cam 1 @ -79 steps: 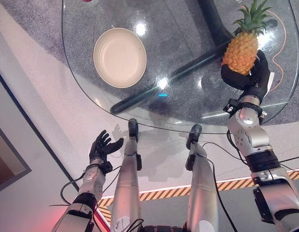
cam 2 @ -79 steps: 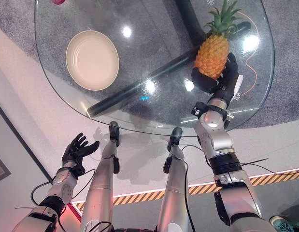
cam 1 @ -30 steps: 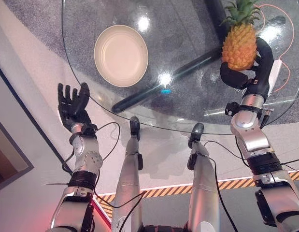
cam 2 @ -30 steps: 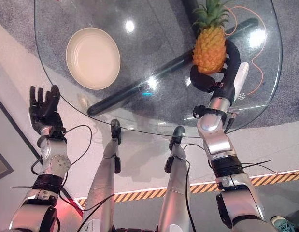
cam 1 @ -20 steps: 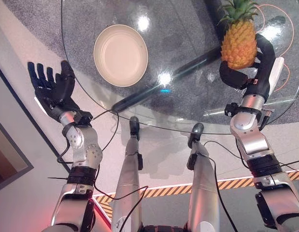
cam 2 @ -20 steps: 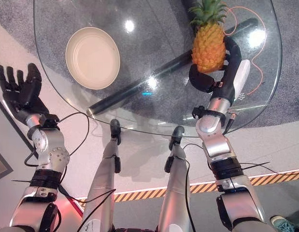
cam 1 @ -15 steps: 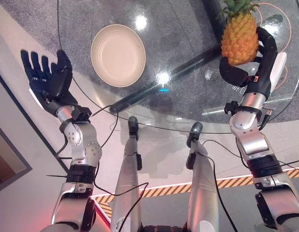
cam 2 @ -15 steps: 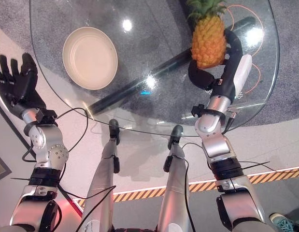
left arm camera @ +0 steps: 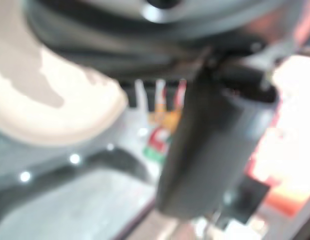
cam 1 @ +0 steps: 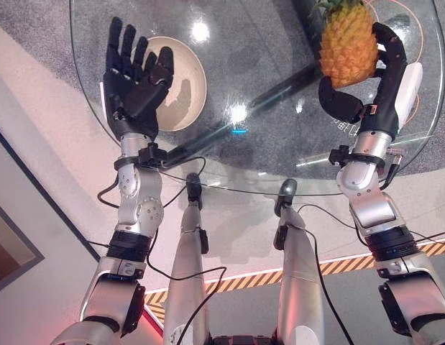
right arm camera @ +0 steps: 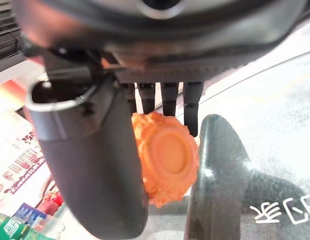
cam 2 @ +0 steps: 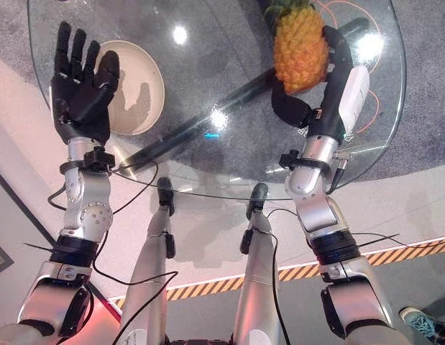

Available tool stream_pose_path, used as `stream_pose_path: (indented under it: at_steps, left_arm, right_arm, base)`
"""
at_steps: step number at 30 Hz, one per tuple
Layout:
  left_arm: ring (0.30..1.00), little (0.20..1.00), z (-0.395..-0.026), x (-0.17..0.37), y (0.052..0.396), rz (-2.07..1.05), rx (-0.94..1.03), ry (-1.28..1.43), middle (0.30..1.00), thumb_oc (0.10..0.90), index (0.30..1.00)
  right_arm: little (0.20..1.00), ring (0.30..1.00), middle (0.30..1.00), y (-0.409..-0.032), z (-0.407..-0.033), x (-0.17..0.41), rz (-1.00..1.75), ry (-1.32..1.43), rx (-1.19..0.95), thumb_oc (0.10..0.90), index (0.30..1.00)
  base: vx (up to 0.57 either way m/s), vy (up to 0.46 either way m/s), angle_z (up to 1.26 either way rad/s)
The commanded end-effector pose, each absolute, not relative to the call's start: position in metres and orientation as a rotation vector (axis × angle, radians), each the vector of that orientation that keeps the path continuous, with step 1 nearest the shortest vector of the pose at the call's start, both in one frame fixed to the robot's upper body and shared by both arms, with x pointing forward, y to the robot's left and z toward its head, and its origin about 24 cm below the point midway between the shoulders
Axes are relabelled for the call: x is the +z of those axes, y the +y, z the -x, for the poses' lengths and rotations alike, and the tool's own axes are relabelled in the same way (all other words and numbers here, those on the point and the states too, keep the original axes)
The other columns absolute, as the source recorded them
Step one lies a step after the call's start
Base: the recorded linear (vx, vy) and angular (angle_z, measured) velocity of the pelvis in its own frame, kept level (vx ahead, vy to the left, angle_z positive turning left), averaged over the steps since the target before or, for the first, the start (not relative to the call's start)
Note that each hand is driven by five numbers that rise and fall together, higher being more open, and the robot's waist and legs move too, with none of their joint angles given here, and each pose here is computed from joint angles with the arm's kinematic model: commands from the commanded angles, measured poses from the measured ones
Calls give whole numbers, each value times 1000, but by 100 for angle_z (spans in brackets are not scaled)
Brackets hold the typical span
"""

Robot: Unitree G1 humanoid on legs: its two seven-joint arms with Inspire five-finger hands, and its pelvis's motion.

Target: Pick up the fruit to the plate

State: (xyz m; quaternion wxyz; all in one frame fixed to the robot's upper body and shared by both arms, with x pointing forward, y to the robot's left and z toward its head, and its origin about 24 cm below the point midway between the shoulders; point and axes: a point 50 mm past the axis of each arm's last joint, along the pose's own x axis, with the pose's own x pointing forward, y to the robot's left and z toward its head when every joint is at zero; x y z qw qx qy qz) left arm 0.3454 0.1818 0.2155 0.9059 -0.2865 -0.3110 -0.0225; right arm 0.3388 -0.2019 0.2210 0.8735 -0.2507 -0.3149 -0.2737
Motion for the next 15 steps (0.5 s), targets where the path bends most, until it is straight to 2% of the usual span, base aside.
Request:
stream_pose_path:
  at_steps: [1, 15]
  left_arm:
    - [900, 900, -334, 269, 177, 576, -204, -833, 900, 800, 900]
    - [900, 900, -348, 265, 145, 798, -435, -640, 900, 800, 900]
  right_arm:
    - [200, 300, 300, -179, -308, 297, 472, -1109, -544, 100, 300]
    - [200, 300, 300, -160, -309, 304, 564, -1150, -426, 100, 300]
  base:
    - [0, 0, 0]
    - [0, 0, 0]
